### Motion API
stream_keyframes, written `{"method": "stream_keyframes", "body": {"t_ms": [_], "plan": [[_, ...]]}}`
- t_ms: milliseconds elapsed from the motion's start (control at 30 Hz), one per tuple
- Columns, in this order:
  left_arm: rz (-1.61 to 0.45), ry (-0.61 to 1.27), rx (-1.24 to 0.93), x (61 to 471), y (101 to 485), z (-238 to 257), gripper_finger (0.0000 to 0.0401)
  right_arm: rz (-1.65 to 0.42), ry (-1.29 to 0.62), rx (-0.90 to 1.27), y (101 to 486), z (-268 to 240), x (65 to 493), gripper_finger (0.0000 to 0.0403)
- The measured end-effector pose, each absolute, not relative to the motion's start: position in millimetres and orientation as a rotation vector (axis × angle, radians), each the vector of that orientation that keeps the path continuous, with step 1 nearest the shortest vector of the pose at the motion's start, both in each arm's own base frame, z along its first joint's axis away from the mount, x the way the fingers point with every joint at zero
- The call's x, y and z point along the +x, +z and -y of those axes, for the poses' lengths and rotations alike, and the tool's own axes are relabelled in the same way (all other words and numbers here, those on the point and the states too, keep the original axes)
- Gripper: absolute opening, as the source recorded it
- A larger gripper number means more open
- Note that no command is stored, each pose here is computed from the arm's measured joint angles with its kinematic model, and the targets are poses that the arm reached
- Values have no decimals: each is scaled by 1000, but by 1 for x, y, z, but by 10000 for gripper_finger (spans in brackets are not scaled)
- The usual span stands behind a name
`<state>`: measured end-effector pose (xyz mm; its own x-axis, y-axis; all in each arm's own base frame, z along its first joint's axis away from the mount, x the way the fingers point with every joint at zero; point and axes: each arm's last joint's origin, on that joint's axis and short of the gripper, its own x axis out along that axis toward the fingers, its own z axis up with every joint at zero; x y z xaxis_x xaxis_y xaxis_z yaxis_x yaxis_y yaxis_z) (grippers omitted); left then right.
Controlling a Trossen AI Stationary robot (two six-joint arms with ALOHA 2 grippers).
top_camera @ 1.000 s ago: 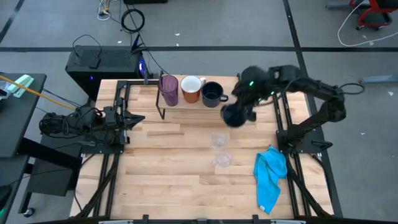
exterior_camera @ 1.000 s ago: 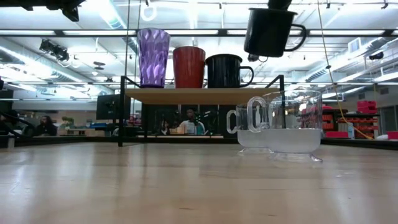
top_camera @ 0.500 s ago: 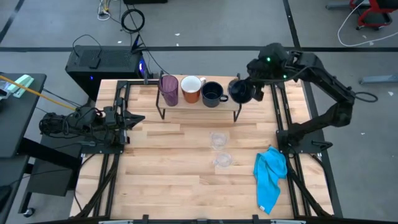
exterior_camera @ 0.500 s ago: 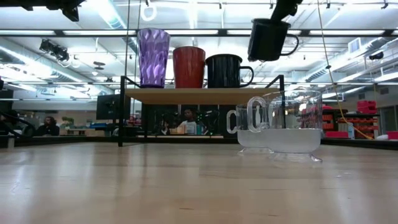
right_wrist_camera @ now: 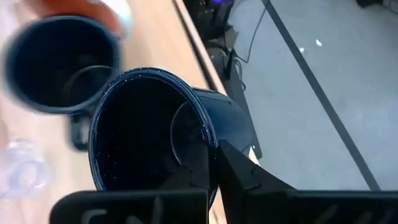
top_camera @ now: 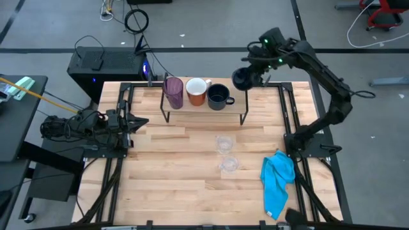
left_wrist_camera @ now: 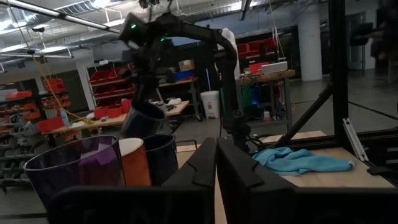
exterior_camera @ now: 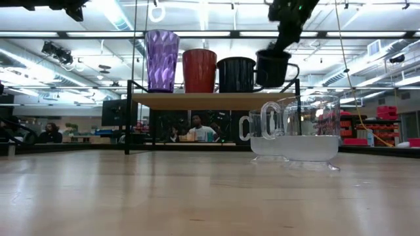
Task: Stack small to large cups/mugs on shelf
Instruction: Align the dark blue mug with the other dark blue mug on the shelf
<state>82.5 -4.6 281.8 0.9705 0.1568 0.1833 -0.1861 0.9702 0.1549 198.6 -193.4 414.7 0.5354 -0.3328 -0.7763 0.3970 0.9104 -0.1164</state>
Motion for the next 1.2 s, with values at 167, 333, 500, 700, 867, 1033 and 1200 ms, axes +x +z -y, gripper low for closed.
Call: {"method": "stream_keyframes", "body": {"t_ms": [167,333,500,700,867,1033,1200], "plan": [[170,174,173,83,282,5,8,-896,-409,124,410,221,205,14],[170,174,173,83,282,5,17,-836,-363,86,423,234,218,14],[170,188,195,82,282,4,25,-804,-338,83,428,248,230,14],[178,204,193,82,283,4,10,-807,-289,146,415,271,239,14],[186,207,202,82,284,4,13,-801,-208,232,400,284,242,14],[207,213,220,81,286,4,25,-818,-141,323,387,289,242,14],[208,228,242,81,287,3,15,-831,-118,358,386,286,239,14]]}}
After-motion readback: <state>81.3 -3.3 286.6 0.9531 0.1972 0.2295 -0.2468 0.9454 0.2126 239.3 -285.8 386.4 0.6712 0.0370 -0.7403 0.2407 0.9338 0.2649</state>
